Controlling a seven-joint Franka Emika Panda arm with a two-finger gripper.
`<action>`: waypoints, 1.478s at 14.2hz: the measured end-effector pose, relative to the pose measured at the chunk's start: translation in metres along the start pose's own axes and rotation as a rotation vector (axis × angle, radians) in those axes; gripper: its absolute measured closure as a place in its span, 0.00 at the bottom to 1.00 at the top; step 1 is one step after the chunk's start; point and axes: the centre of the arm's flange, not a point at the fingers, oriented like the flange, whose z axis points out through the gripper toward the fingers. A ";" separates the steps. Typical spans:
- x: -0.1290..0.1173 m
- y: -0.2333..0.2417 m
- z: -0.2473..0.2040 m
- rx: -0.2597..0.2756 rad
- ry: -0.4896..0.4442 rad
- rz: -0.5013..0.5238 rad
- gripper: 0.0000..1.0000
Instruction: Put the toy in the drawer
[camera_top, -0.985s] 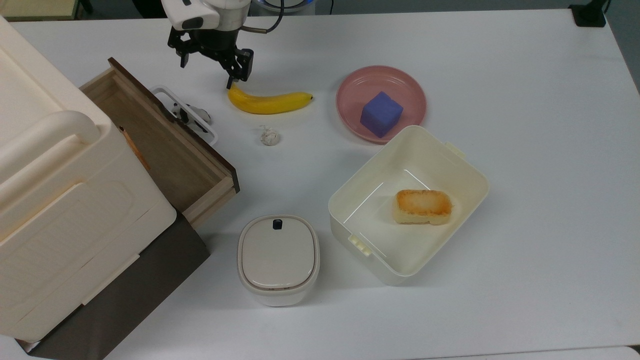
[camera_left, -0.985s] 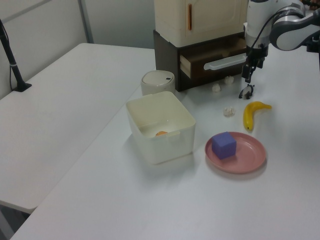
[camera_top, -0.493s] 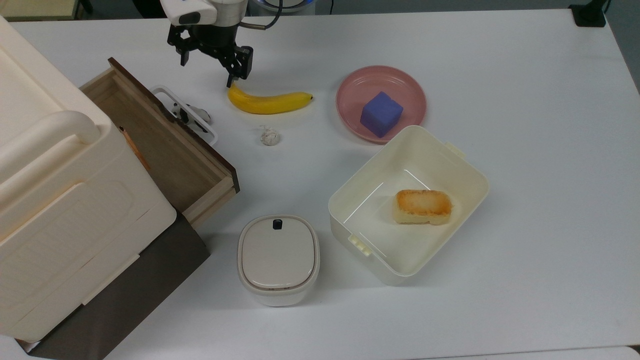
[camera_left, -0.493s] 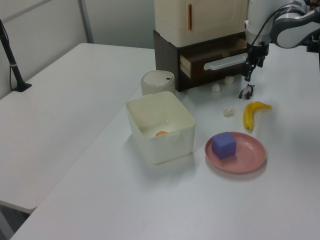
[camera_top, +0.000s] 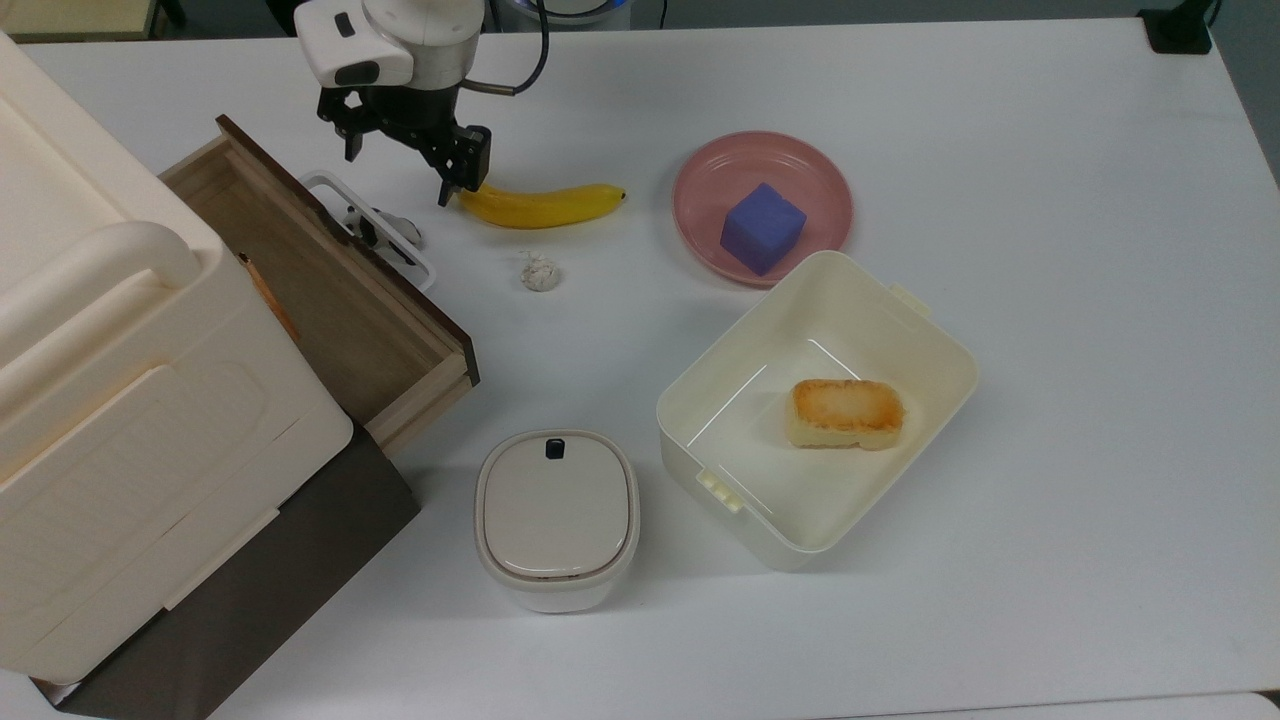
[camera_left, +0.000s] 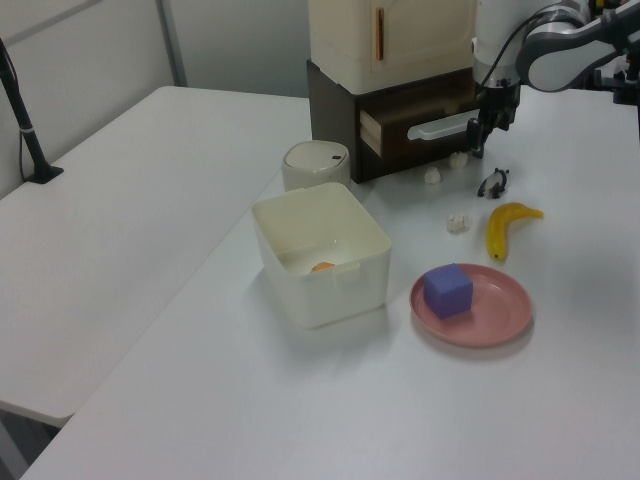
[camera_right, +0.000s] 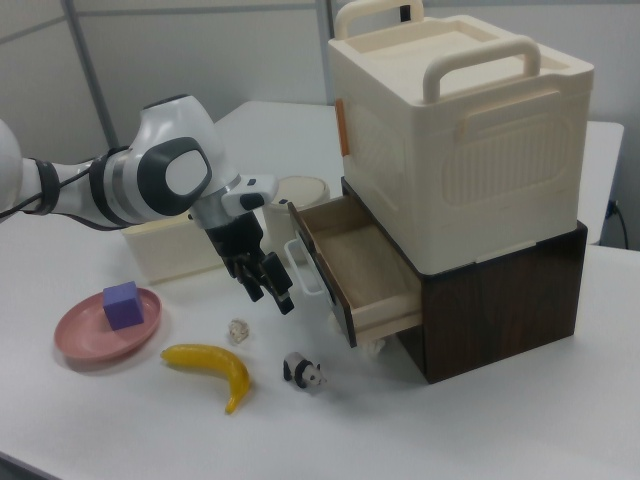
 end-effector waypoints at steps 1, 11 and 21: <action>0.000 -0.001 0.002 -0.001 -0.004 -0.001 0.00; 0.001 -0.004 0.011 -0.004 -0.019 -0.006 0.00; 0.001 0.004 -0.009 0.003 0.015 0.007 0.00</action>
